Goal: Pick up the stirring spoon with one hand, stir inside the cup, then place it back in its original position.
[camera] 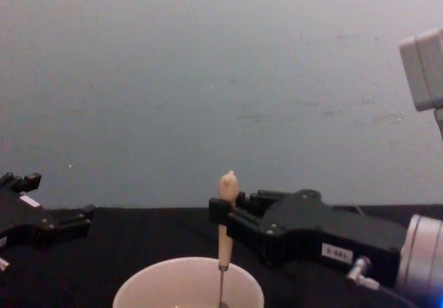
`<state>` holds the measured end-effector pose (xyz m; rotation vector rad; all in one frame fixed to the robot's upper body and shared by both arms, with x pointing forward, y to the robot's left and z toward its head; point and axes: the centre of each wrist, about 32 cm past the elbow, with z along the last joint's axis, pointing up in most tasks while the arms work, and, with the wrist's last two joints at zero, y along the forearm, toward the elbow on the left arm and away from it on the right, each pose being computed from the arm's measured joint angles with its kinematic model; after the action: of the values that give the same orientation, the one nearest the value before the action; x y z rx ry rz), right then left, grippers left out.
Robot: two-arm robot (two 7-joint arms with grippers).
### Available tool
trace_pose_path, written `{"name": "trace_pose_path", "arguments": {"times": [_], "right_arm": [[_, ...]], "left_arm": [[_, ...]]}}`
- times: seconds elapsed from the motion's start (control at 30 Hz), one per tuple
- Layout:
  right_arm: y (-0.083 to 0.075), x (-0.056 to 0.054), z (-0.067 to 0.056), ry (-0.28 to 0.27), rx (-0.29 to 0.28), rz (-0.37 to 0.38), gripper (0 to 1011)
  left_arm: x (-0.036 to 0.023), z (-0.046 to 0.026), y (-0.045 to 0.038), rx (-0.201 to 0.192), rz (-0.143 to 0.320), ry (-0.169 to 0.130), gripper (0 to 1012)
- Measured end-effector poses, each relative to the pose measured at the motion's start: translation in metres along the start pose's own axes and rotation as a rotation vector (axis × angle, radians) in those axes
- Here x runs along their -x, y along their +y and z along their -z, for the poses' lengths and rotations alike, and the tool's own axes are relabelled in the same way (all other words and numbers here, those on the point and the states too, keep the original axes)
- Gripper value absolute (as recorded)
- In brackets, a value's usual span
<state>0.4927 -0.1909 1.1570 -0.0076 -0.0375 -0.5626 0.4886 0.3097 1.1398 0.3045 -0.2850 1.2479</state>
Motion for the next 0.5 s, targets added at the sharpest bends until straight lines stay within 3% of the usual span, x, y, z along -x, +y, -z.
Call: {"name": "trace_pose_path", "arguments": {"times": [0.5], "right_arm": [[0.0, 0.014, 0.0, 0.02, 0.005, -0.075, 210]], "left_arm": [[0.0, 0.0, 0.0, 0.0, 0.0, 0.0, 1001]]}}
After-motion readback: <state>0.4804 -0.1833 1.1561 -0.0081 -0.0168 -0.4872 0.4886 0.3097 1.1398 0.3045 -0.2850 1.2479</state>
